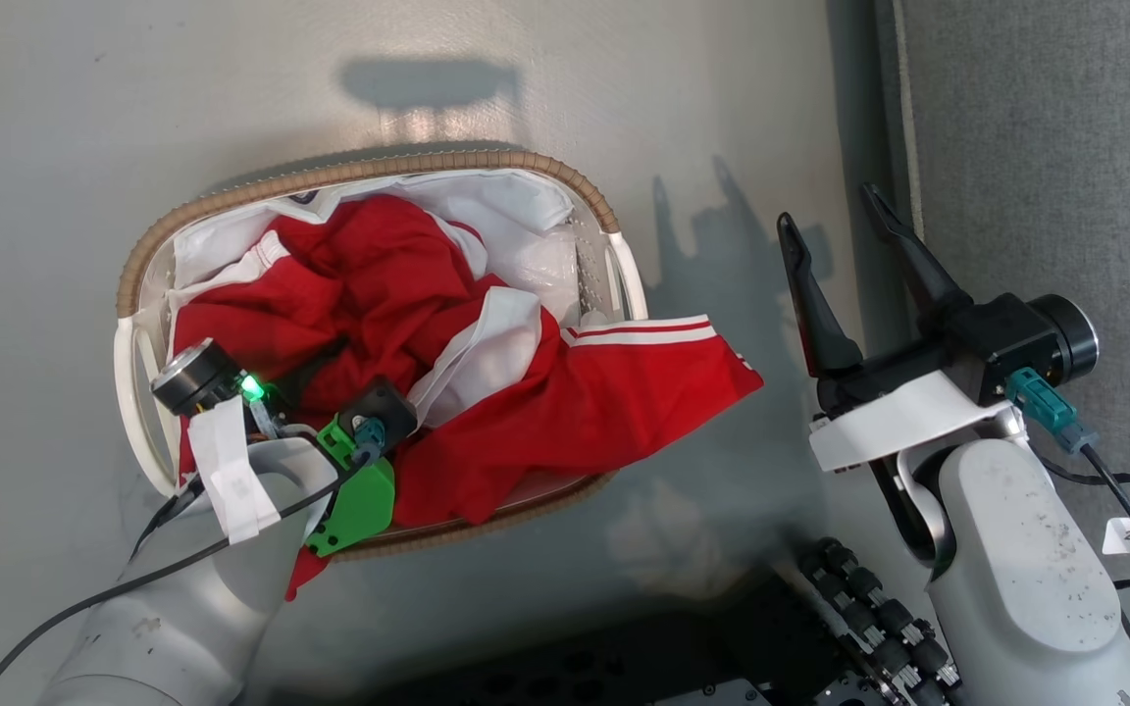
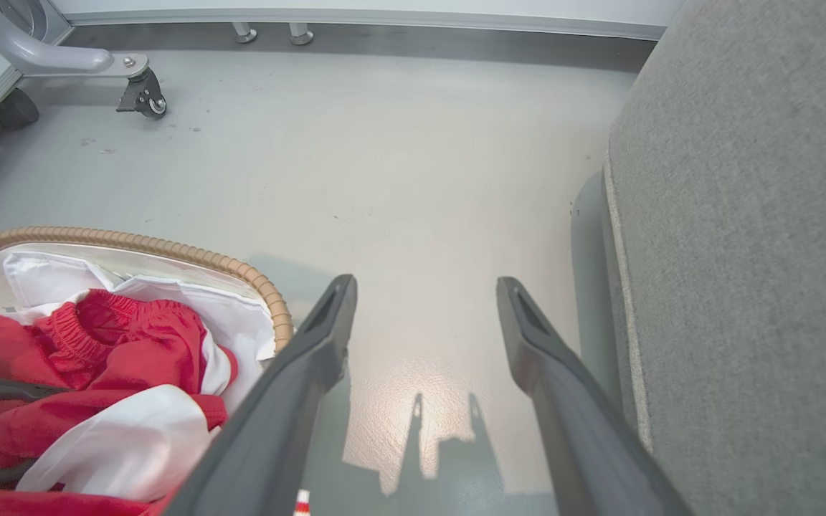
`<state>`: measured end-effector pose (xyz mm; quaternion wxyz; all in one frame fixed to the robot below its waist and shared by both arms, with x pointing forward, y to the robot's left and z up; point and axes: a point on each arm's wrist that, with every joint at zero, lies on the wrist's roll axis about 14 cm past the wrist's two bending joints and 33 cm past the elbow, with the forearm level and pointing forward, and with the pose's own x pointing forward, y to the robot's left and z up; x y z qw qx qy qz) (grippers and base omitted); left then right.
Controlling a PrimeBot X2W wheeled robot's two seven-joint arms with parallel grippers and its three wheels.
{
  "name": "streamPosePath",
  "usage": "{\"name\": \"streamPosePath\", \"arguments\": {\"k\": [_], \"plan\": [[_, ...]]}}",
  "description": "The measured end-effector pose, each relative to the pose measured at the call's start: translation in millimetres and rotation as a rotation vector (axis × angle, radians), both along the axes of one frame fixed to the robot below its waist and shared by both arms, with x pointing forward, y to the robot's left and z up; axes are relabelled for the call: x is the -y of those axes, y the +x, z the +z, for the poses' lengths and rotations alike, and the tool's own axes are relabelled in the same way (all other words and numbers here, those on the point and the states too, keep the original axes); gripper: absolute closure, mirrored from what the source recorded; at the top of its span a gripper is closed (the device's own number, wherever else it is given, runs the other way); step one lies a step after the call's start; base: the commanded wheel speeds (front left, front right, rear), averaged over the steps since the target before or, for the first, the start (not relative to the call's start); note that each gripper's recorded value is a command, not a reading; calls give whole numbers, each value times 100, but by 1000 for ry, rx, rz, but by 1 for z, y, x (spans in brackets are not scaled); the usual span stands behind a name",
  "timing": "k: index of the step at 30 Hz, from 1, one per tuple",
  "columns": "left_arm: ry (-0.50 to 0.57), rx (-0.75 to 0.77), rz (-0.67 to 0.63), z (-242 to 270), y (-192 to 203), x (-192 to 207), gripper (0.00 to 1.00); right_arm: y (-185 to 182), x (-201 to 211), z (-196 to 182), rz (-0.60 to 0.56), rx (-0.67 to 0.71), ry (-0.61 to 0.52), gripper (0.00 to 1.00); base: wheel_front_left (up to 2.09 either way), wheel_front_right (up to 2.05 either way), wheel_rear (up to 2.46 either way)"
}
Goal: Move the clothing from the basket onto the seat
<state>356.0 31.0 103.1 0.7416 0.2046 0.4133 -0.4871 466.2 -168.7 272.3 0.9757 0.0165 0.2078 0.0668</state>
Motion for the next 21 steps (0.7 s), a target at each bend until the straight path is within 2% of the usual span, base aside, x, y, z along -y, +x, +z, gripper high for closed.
{"name": "streamPosePath", "arguments": {"k": [1,2,3,9,17,21], "plan": [[1,-5,5,0,-1,0,51,0,0,0,2,0,0,0,0,0,0],[-1,-5,6,0,-1,1,73,1,-1,0,2,1,0,0,0,0,0],[-6,-3,12,2,0,2,100,1,-1,1,1,4,1,0,0,0,0],[-37,-4,31,18,-5,9,100,2,-2,13,5,24,0,0,0,0,0],[-95,29,159,58,-2,12,100,-2,-7,49,14,78,11,0,0,0,0],[-112,71,173,82,-2,11,100,-9,-11,70,17,109,21,0,0,0,0]]}}
